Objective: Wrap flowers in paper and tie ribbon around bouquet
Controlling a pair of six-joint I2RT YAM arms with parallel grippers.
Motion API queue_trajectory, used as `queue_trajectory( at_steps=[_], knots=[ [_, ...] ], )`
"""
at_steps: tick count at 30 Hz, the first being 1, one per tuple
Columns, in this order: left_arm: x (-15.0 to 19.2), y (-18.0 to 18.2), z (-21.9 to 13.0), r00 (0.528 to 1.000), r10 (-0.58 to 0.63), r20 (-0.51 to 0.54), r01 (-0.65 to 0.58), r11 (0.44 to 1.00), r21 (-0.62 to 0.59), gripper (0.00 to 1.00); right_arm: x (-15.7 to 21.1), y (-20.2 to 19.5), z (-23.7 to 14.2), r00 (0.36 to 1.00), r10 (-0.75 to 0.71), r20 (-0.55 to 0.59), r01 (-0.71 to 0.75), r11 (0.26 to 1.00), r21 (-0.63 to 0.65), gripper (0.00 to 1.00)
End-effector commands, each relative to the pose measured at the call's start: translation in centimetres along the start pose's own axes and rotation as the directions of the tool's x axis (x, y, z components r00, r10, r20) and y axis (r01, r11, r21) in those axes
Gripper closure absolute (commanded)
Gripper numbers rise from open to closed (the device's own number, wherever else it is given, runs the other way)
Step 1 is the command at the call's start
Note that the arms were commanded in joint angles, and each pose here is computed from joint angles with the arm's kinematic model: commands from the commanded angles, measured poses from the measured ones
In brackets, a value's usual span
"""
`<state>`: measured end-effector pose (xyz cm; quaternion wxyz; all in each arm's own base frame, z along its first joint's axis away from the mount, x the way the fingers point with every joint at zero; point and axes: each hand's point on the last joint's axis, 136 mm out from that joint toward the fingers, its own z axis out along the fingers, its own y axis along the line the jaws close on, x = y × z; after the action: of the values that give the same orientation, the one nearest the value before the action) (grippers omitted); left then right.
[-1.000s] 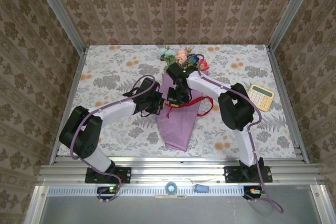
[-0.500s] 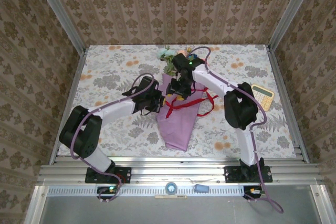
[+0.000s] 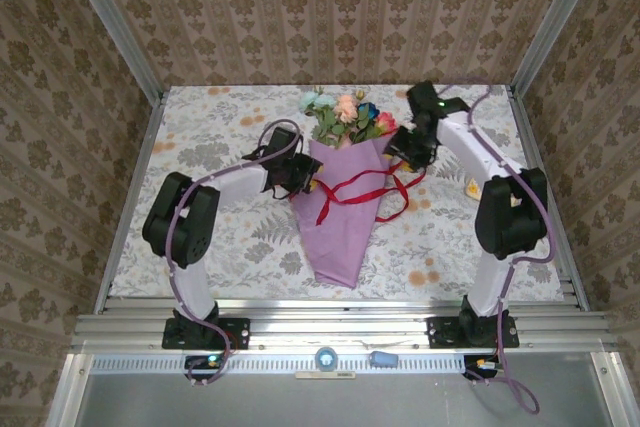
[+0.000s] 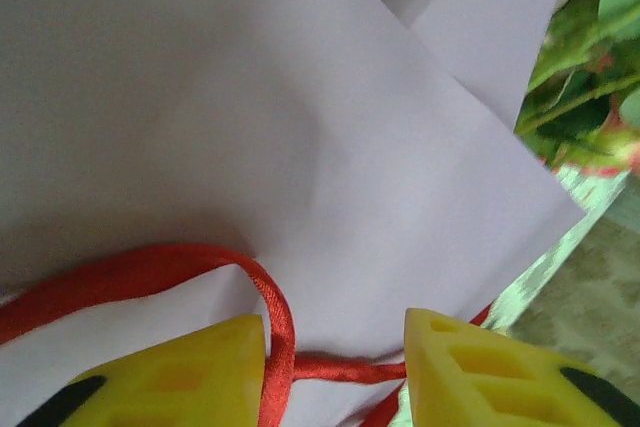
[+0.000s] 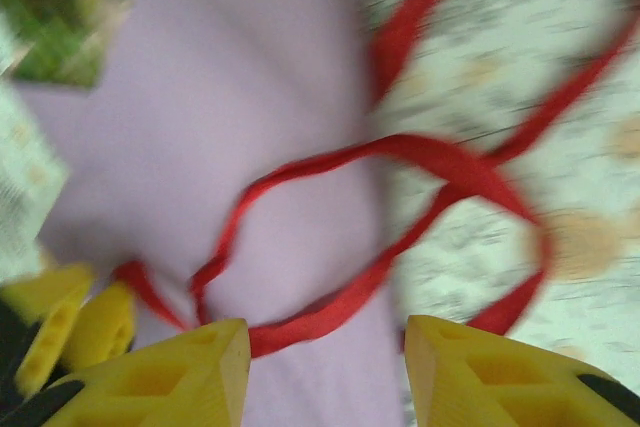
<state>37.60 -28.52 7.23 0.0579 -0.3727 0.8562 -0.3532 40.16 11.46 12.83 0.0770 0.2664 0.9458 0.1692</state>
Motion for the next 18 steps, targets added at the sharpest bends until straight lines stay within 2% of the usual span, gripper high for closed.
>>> queue_trajectory(
  at_steps=[1,4,6,7,8,10,12,18],
  knots=[
    [1.7,-0.8,-2.9,0.971,0.234,-0.044,-0.236,0.971,-0.041,0.49,-0.6,-3.9,0.5,0.995,0.103,0.020,-0.104,0.992,0.073,0.55],
    [2.3,0.5,-5.8,0.928,0.368,-0.050,-0.372,0.918,-0.138,0.45,-1.0,-5.6,1.2,0.988,0.151,0.016,-0.152,0.984,0.097,0.55],
    [2.8,1.5,-7.4,0.876,0.479,-0.063,-0.481,0.855,-0.195,0.45,-1.3,-6.1,1.6,0.987,0.163,0.014,-0.163,0.981,0.109,0.54],
    [3.3,2.2,-8.0,0.835,0.543,-0.088,-0.547,0.806,-0.225,0.47,-1.3,-6.3,1.8,0.985,0.171,0.010,-0.171,0.978,0.116,0.54],
    [3.8,2.9,-8.3,0.791,0.599,-0.125,-0.609,0.754,-0.246,0.54,-1.4,-6.4,2.0,0.984,0.179,0.004,-0.178,0.977,0.117,0.55],
    [5.1,4.4,-8.4,0.713,0.671,-0.203,-0.700,0.663,-0.266,0.62,-1.5,-6.4,2.4,0.981,0.192,-0.008,-0.190,0.975,0.118,0.55],
    [5.8,5.5,-8.2,0.649,0.720,-0.246,-0.759,0.589,-0.279,0.64,-1.7,-6.4,2.6,0.980,0.198,-0.011,-0.196,0.974,0.118,0.55],
    [6.3,4.7,-5.4,0.477,0.823,-0.308,-0.868,0.386,-0.313,0.54,-1.9,-6.5,3.4,0.975,0.221,-0.025,-0.216,0.968,0.124,0.54]
  ],
)
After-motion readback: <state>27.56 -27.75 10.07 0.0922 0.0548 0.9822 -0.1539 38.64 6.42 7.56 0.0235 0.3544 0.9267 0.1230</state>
